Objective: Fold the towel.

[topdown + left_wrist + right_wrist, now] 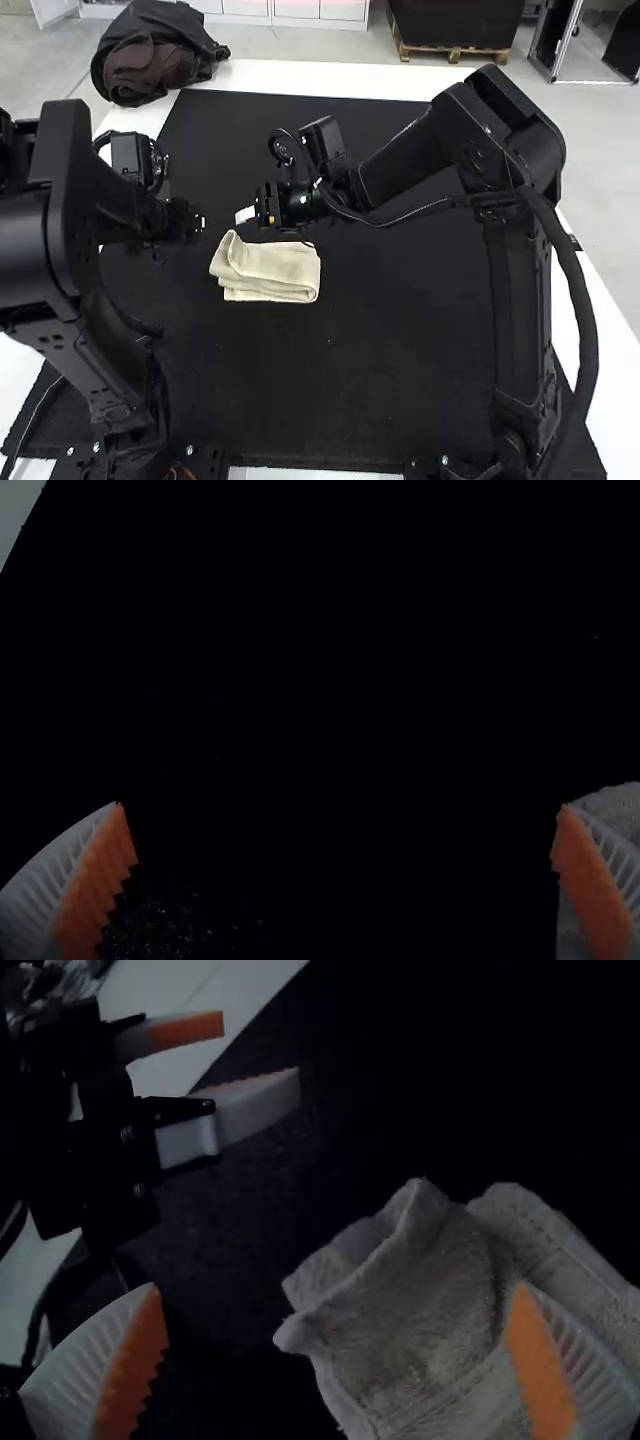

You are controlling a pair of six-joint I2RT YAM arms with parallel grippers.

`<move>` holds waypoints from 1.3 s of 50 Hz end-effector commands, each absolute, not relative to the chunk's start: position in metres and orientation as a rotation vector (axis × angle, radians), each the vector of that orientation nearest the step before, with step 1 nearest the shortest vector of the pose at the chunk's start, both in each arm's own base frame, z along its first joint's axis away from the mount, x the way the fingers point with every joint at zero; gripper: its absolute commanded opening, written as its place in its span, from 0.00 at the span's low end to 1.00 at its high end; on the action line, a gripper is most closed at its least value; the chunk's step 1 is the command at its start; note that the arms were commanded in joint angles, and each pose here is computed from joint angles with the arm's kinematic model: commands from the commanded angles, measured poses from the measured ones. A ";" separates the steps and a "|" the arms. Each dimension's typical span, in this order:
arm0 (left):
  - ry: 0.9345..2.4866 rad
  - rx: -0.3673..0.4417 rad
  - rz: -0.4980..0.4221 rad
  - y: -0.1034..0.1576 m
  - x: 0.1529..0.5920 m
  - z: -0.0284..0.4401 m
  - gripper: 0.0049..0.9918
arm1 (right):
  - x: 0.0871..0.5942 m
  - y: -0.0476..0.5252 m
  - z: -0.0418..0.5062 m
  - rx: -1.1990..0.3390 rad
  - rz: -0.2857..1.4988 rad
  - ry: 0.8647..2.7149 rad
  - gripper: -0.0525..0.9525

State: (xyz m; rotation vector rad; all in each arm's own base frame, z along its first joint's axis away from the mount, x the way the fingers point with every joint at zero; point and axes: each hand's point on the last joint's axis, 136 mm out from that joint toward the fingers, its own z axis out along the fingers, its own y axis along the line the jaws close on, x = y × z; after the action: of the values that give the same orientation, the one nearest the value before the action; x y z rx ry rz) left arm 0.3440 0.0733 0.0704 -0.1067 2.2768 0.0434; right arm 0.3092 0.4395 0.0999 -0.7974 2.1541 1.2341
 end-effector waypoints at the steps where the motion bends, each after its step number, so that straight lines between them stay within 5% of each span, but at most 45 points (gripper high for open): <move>1: 2.265 -0.125 0.041 0.075 0.341 0.072 0.98 | 0.317 0.436 0.135 -0.783 1.263 2.078 0.75; 7: 2.265 -0.127 0.040 0.075 0.341 0.072 0.98 | 0.315 0.430 0.133 -0.800 1.272 2.061 0.14; 9: 2.262 -0.128 0.040 0.075 0.342 0.073 0.98 | 0.315 0.430 0.135 -0.798 1.274 2.046 0.03; 65: 2.204 -0.139 0.040 0.075 0.345 0.090 0.98 | 0.288 0.456 0.069 -0.871 1.392 1.980 0.03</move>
State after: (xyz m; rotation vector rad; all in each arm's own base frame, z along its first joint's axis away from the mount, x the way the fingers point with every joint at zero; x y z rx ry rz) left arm 0.3446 0.0735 0.0812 -0.1295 2.2335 0.0402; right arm 0.2951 0.4483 0.0692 -0.8387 2.0067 1.3566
